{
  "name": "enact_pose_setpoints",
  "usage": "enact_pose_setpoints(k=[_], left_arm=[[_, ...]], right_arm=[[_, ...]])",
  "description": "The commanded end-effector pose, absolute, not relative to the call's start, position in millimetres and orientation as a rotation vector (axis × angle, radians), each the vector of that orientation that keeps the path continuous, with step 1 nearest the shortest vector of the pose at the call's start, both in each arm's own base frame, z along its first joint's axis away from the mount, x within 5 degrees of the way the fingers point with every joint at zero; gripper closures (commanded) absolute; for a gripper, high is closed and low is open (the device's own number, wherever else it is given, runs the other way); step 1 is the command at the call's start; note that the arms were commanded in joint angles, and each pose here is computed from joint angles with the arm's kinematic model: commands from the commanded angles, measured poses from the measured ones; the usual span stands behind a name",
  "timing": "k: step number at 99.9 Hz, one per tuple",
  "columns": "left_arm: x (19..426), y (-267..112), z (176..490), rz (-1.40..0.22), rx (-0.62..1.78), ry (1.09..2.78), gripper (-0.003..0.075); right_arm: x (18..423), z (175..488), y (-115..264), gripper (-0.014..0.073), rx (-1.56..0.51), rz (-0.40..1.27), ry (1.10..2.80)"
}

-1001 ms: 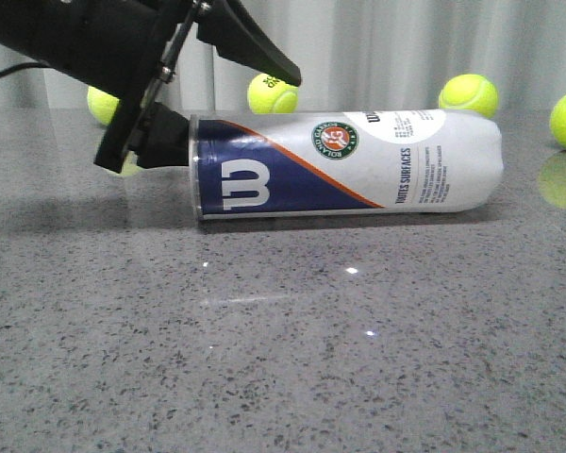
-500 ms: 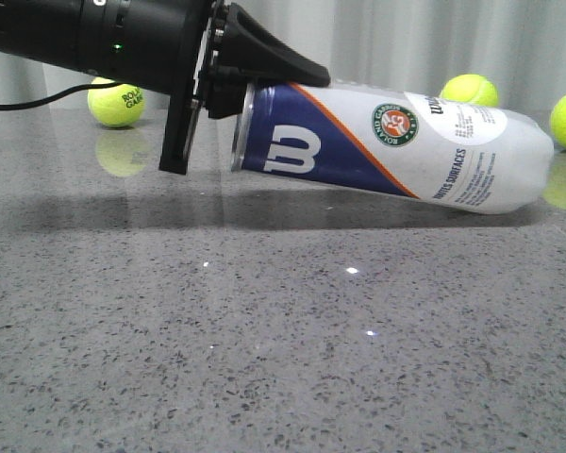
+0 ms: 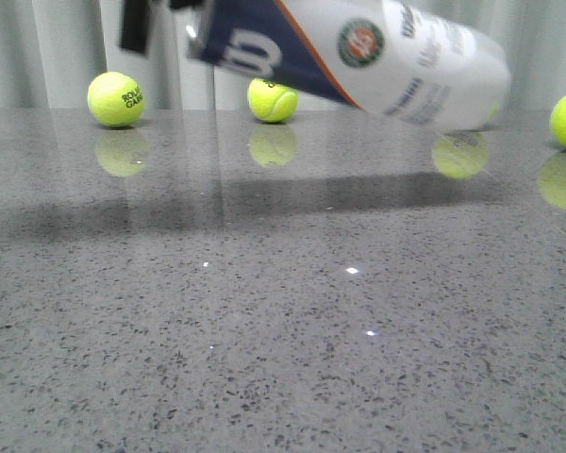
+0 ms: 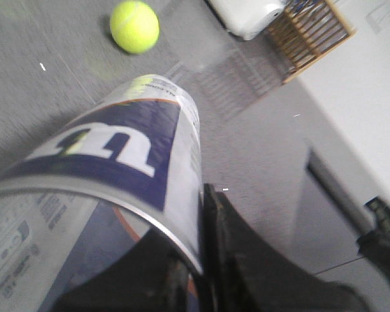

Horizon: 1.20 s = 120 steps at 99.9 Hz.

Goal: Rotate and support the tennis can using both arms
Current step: 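Lift the can's end with the left gripper, rotating it upright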

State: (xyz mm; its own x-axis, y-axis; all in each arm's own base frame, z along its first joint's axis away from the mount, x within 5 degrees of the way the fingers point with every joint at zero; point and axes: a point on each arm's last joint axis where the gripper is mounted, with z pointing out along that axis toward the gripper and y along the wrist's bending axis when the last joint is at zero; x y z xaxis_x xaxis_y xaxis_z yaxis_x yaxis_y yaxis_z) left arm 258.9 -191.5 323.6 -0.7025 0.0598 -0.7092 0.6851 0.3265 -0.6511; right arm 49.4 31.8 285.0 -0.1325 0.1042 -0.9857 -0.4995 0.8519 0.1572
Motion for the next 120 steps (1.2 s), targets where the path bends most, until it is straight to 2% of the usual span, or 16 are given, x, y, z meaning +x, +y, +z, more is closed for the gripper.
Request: enact_pose_setpoints(k=[1, 15, 42, 64, 77, 94, 120], left_arm=[[237.0, -181.3, 363.4, -1.298, 0.724, 1.891, 0.0739], [219.0, -163.0, 379.7, -1.064, 0.758, 1.923, 0.0739], [203.9, -142.6, 403.5, -0.669, 0.898, 2.097, 0.0739], [195.5, -153.0, 429.1, -0.414, 1.118, 2.122, 0.0739], [194.4, -166.1, 430.3, -0.245, 1.293, 2.194, 0.0739], [200.0, -187.3, 435.7, -0.155, 1.345, 2.14, 0.0739], [217.3, -206.8, 414.6, -0.143, 1.391, 2.197, 0.0739]], right_arm=[[49.9, 299.7, 30.4, 0.0664, -0.286, 0.536, 1.538], [49.9, 299.7, 30.4, 0.0664, -0.286, 0.536, 1.538], [49.9, 299.7, 30.4, 0.0664, -0.286, 0.536, 1.538], [49.9, 299.7, 30.4, 0.0664, -0.286, 0.536, 1.538], [49.9, 299.7, 30.4, 0.0664, -0.286, 0.536, 1.538], [49.9, 299.7, 30.4, 0.0664, -0.286, 0.536, 1.538], [49.9, 299.7, 30.4, 0.0664, -0.286, 0.536, 1.538]])
